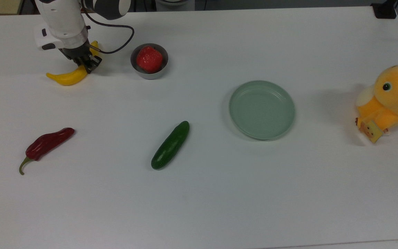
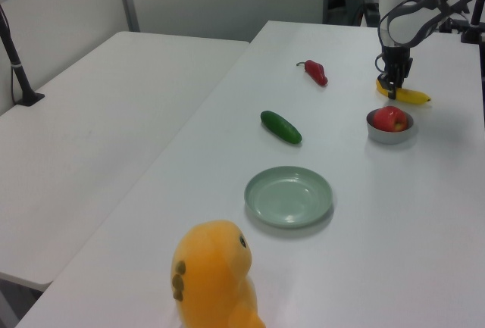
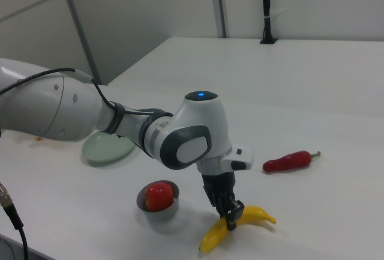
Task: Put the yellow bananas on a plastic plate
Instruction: 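Close the gripper on the yellow banana and lift it, then carry the held banana over to the pale green plate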
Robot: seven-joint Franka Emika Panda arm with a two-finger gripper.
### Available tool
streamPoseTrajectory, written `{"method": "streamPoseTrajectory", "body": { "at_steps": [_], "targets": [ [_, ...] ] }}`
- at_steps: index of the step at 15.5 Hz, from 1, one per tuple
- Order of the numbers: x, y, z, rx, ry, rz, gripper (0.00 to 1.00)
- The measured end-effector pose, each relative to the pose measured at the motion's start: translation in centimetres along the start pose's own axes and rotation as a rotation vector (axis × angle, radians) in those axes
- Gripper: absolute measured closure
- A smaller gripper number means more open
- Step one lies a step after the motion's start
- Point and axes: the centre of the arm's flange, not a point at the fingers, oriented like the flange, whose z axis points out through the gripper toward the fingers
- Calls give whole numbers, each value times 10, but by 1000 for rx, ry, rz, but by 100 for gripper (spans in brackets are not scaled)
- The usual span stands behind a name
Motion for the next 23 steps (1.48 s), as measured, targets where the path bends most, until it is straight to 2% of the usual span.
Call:
{"method": "streamPoseTrajectory", "body": {
  "at_steps": [7, 12, 17, 19, 23],
  "targets": [
    [11, 0, -17, 2, 39, 2, 74],
    [23, -10, -38, 33, 84, 9, 74],
    [40, -65, -87, 114, 135, -5, 74],
    [43, -96, -111, 139, 150, -11, 74],
    [40, -164, -154, 228, 198, -31, 74]
  ]
}}
